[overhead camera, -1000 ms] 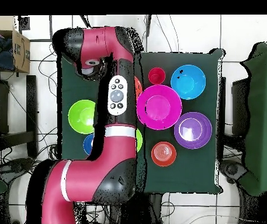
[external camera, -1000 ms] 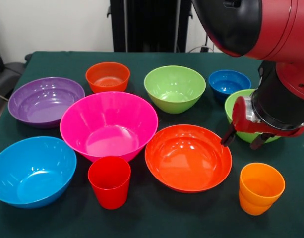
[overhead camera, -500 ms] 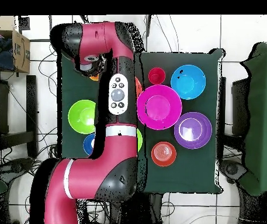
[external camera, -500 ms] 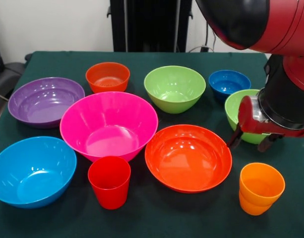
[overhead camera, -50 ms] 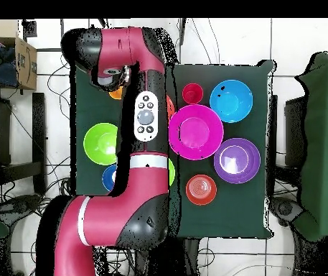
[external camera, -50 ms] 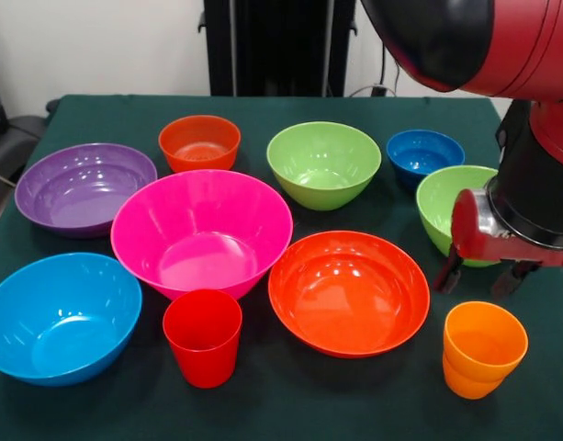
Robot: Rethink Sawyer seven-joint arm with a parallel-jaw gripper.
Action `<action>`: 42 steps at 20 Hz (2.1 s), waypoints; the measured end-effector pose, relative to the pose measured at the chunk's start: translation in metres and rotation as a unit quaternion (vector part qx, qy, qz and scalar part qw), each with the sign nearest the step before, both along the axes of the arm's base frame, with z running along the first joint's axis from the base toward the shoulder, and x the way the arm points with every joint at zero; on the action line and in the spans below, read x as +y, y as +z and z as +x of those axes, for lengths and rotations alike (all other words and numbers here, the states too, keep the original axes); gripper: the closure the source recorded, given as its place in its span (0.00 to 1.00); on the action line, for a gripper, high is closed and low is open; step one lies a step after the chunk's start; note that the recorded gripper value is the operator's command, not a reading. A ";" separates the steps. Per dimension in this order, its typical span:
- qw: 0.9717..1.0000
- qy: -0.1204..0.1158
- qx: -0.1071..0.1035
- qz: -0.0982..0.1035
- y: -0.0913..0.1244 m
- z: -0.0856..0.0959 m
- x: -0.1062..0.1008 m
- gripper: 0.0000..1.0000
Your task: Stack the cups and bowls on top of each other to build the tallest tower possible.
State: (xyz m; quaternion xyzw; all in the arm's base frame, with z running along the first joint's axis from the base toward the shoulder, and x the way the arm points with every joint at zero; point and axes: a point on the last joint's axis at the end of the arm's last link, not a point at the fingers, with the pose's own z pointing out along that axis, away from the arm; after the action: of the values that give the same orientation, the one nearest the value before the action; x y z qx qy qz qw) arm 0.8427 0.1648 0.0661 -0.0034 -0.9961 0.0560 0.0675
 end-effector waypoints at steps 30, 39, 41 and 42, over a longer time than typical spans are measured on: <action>0.995 -0.022 -0.095 -0.008 -0.033 -0.043 -0.030 0.00; 0.994 -0.023 -0.103 -0.004 -0.043 -0.048 -0.028 0.00; 0.994 -0.023 -0.105 -0.003 -0.042 -0.047 -0.028 0.00; 0.994 -0.023 -0.106 -0.003 -0.043 -0.047 -0.028 0.00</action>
State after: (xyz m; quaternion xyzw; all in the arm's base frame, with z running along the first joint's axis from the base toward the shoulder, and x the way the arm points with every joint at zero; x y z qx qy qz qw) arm 0.7958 0.1372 0.0236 -0.0322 -0.9972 0.0566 -0.0369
